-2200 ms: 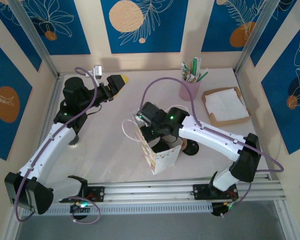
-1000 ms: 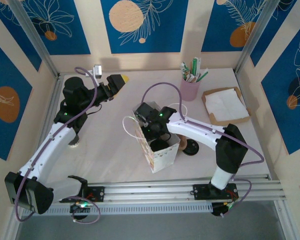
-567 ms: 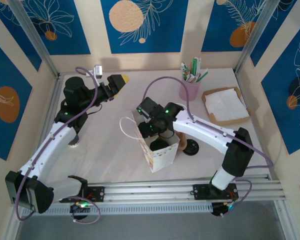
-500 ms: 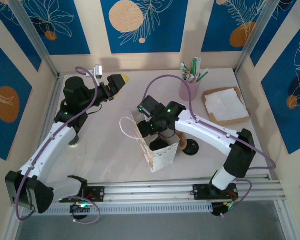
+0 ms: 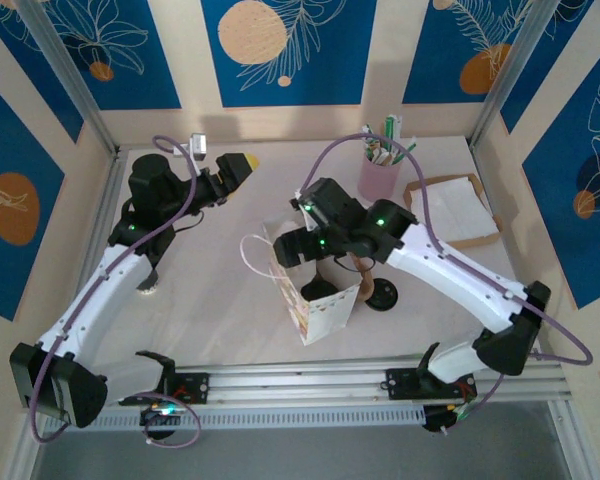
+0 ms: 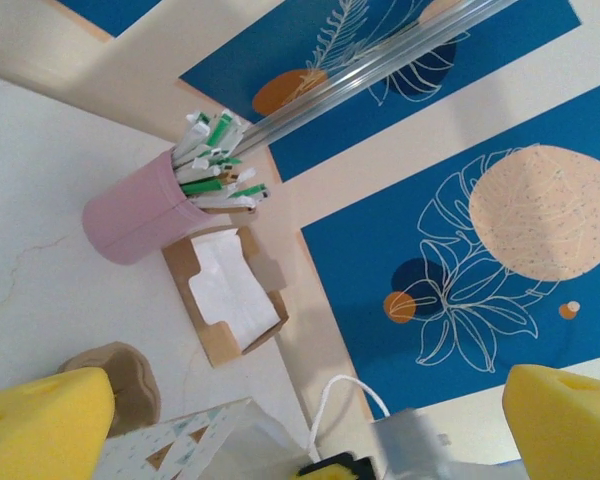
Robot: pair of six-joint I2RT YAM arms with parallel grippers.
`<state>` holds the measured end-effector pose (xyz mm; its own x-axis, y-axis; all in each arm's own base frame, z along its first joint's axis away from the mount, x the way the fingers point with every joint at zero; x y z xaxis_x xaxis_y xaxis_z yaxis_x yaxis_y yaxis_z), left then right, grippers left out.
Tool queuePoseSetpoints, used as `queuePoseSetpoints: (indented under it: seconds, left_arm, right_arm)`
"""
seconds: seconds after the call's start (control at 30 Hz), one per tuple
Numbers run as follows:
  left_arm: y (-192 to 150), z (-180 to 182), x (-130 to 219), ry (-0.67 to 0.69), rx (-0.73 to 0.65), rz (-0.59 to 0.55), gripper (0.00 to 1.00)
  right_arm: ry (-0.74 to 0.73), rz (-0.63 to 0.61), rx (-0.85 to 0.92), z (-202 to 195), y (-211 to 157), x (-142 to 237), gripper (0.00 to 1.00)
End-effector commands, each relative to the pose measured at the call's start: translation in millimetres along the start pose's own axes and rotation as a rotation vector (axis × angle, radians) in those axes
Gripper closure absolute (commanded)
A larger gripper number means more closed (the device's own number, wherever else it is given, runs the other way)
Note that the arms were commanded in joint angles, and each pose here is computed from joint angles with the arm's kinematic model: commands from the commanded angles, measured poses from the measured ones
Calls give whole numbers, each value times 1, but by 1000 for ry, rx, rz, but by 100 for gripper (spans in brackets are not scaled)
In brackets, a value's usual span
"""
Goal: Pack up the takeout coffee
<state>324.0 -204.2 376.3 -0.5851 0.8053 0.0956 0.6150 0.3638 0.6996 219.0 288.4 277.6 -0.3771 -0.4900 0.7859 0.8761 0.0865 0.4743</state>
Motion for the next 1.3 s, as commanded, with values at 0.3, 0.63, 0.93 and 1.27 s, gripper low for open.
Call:
queuePoseSetpoints:
  seconds: [0.3, 0.63, 0.93, 1.27]
  left_arm:
    - [12, -1, 44, 222, -205, -42, 0]
    - [-22, 36, 53, 378, -224, 33, 0]
    - [-86, 115, 52, 686, -352, 167, 0]
    - [-115, 178, 56, 901, -600, 248, 0]
  right_arm:
    - [171, -365, 38, 5, 32, 113, 1]
    - [-2, -521, -150, -87, 39, 143, 1]
    - [-153, -544, -293, -181, 29, 110, 1]
    - [-259, -758, -360, -256, 25, 85, 1]
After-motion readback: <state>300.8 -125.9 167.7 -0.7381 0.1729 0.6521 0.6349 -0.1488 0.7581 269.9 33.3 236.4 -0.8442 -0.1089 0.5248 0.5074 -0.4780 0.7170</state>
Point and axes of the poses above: each hand's point on the last joint's axis, 136 mm out from that joint toward the fingers, its own x axis back along the fingers, its own z axis along the line the jaws close on, y = z × x, the point moved 1 cm from there along x, back along the fingers, and after that the axes turned 13 degrees about -x, right-handed, at the moved point
